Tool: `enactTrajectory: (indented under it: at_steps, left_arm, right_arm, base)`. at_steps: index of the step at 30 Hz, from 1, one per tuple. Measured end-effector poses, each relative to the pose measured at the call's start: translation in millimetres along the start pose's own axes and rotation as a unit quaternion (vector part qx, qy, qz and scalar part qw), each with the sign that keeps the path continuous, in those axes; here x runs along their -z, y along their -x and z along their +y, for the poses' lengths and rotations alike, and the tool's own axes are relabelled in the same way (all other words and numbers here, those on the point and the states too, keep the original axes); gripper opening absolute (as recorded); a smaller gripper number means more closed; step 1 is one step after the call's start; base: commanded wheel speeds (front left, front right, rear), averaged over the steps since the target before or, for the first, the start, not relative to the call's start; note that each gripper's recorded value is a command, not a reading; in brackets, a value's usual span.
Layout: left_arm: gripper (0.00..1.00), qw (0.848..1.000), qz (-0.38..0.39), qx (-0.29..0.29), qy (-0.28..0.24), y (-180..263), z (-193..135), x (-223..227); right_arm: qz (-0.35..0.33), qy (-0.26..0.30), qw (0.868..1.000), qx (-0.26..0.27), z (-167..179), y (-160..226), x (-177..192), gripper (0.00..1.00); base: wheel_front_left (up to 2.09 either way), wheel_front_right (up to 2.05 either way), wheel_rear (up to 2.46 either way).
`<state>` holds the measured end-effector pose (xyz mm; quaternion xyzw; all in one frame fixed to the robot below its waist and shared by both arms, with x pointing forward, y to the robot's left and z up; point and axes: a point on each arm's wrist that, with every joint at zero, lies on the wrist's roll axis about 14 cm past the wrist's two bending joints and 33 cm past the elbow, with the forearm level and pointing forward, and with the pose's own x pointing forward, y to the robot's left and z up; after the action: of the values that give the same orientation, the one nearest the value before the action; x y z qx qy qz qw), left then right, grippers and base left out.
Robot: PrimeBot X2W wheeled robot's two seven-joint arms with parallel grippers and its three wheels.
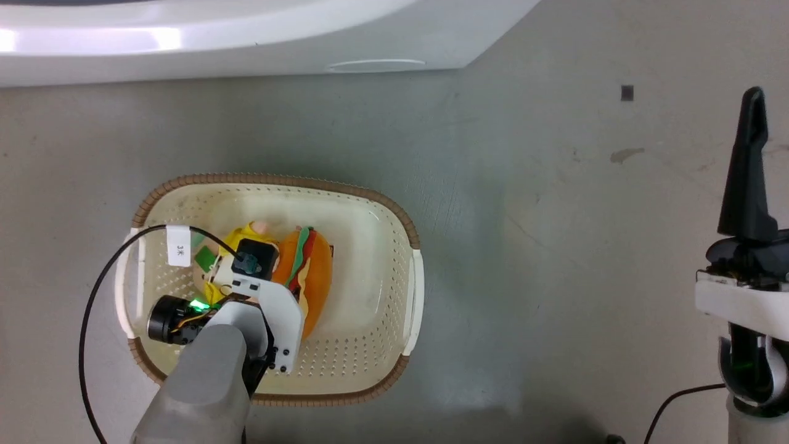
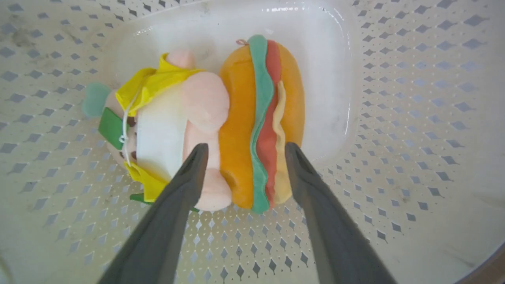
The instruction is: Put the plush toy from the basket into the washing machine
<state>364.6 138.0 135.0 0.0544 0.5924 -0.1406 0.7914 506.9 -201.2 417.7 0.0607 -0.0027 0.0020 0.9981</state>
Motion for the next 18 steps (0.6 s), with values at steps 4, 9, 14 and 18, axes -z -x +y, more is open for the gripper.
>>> enactTrajectory:
  at_steps: [4,9,14,18]
  left_arm:
    - [1.0,1.0,0.028,0.005,-0.003,-11,-1,12]
    - [1.0,0.998,0.055,0.014,-0.005,-25,-3,23]
    - [1.0,0.997,0.08,0.019,-0.009,-38,-3,34]
    - [1.0,0.995,0.098,0.022,-0.01,-47,-3,41]
  right_arm:
    - [-0.006,-0.001,1.0,0.002,-3,-5,4,1.0]
    - [-0.008,-0.002,1.0,0.007,-8,-11,13,1.0]
    - [-0.009,-0.006,1.0,0.014,-13,-14,22,1.0]
    - [-0.007,-0.005,1.0,0.016,-16,-16,31,1.0]
  base:
    - [0.0,0.0,0.0]
    - [0.0,0.0,0.0]
    - [0.0,0.0,0.0]
    - [0.0,0.0,0.0]
